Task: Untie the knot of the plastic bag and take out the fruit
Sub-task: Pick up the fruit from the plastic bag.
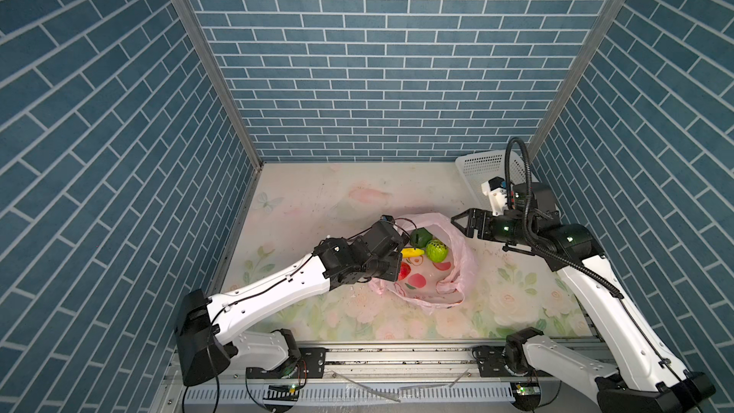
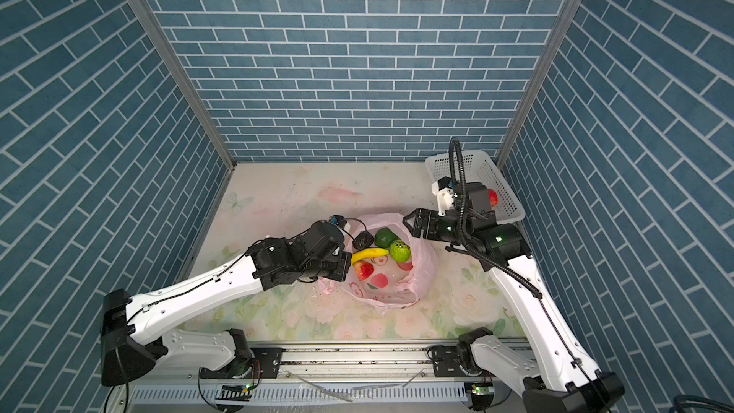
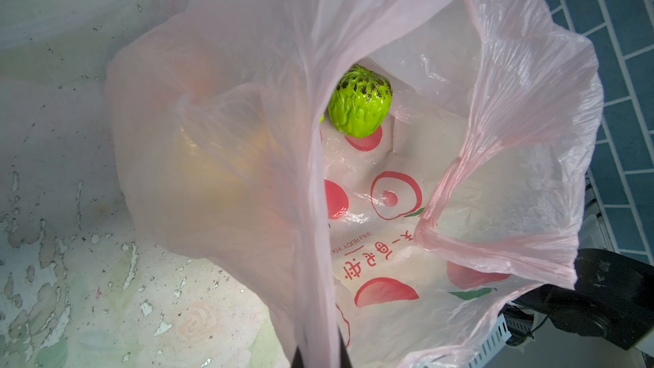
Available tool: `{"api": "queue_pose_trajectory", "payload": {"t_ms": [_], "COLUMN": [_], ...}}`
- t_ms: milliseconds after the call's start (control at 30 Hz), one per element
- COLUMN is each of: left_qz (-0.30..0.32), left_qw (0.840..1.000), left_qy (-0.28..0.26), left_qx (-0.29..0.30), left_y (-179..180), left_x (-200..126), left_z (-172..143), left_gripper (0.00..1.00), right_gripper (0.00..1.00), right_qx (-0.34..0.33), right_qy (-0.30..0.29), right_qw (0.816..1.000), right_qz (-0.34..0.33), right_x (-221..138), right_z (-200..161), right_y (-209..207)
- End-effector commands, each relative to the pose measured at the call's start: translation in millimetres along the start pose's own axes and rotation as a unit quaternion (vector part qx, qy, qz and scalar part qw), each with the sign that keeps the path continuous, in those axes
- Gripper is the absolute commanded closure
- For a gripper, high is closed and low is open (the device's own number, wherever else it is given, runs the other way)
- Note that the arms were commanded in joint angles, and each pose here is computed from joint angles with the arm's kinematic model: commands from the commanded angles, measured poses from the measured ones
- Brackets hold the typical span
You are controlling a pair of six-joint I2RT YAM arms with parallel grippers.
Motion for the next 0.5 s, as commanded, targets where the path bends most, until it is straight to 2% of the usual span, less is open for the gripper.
{"api": "queue_pose_trajectory", "payload": {"t_ms": [0, 267, 467], "left_qz": [-0.01, -0.015, -0.017], "left_qw": [1.0, 1.0, 1.0], "left_qy": [-0.008, -0.01, -0.015], "left_qx": [0.004, 0.0, -0.002], "left_y": [-5, -6, -6], "left_x": [-3, -3, -6], "left_z": [6, 6, 8], "left_gripper": [1.0, 1.0, 1.0], "right_gripper": [0.15, 0.18, 0.27], "right_qx": [0.016, -0.047, -0.09], "right_qy": [0.056, 0.098, 0.145], "right_qw": [0.998, 0.994, 0.985], "right_qz": [0.003, -0.006, -0.027], "right_x": [20, 72, 109], "right_z": [-22, -42, -67], "right_y": [10, 28, 31]}}
Point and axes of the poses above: each gripper's point midway between its finger pads, its own x axis out along the fingers, its own y axis along the line the jaws close on, z = x × y, the point moved 7 cm from there along -x, back along the fingers, and after that the axes turned 14 degrees about -x, right-handed, at the moved point
